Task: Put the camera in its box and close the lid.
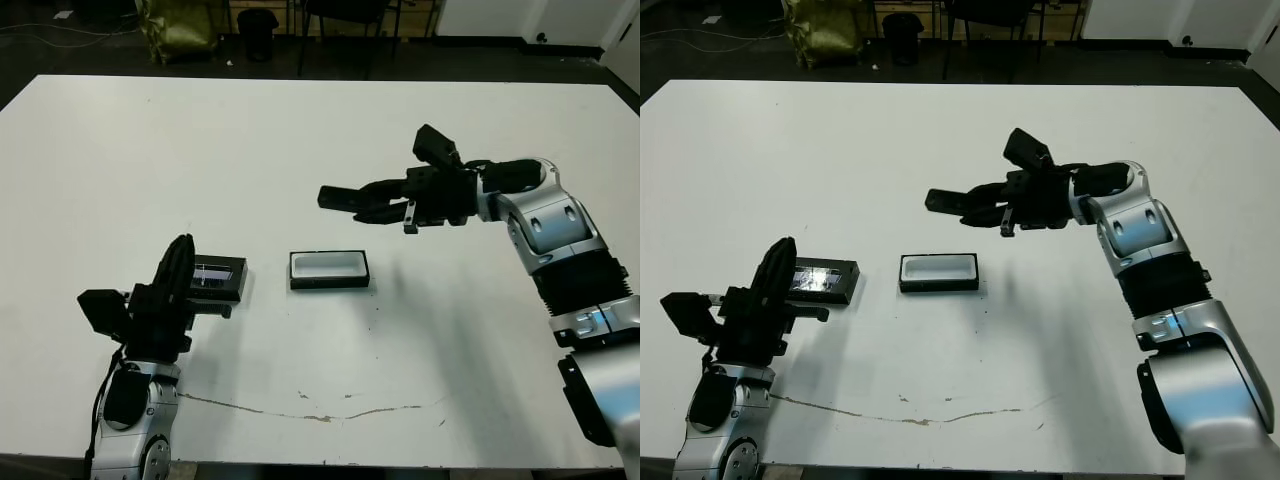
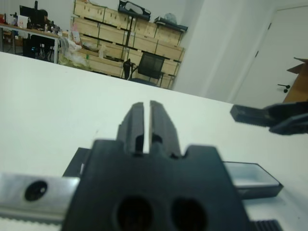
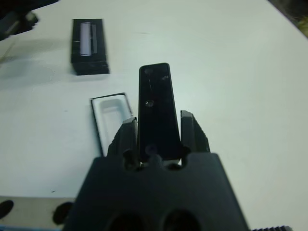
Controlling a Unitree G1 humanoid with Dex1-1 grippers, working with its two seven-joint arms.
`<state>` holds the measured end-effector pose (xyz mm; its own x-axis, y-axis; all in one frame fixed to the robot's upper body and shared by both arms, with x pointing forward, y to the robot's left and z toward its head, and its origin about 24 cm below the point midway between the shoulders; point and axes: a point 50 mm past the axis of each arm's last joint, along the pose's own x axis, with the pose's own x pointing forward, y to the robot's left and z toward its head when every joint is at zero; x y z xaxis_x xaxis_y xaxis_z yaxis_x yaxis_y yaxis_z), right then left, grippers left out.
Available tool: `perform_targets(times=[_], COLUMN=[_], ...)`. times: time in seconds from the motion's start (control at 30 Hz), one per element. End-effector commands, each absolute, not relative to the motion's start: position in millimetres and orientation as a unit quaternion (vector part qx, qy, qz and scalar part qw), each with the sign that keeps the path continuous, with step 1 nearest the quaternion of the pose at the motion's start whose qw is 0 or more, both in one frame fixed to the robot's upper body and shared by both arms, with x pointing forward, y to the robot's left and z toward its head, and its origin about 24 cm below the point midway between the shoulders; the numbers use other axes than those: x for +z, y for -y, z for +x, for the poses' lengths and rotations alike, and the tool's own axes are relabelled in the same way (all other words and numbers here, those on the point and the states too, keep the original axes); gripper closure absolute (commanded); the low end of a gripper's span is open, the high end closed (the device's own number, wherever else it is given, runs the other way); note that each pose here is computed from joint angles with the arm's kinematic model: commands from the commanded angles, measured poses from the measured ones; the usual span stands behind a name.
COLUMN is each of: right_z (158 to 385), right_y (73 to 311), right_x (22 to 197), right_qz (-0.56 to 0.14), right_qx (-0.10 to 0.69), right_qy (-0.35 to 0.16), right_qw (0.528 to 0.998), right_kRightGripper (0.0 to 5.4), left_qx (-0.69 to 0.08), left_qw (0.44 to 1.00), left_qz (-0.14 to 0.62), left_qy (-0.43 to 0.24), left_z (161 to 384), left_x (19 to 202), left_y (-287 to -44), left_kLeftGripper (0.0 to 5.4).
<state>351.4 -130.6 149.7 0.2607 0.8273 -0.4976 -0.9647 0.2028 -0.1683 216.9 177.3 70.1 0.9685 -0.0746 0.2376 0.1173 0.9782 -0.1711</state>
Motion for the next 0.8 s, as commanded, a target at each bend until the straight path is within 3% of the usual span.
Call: perform_targets(times=[0.03, 0.37, 0.8], right_z=[351, 348, 343], right_y=[128, 121, 118], right_x=[145.5, 131.9, 120.9], right_qz=[-0.227, -0.222, -0.223], right_qx=[0.6, 0.642, 0.655], right_qy=[-0.175, -0.208, -0.232], right_qw=[0.747, 0.704, 0.683], right_kRightGripper=[4.76, 4.76, 4.76], left_qx=[-0.044, -0.046, -0.043], left_qw=[0.99, 0.989, 0.99], left_qz=[-0.09, -0.093, -0.087], left_qy=[0.099, 0.101, 0.103], left_z=[216, 216, 216], left_x=[65.1, 66.7, 65.3], left_y=[-179, -179, -179], left_kLeftGripper=[5.4, 5.4, 5.4])
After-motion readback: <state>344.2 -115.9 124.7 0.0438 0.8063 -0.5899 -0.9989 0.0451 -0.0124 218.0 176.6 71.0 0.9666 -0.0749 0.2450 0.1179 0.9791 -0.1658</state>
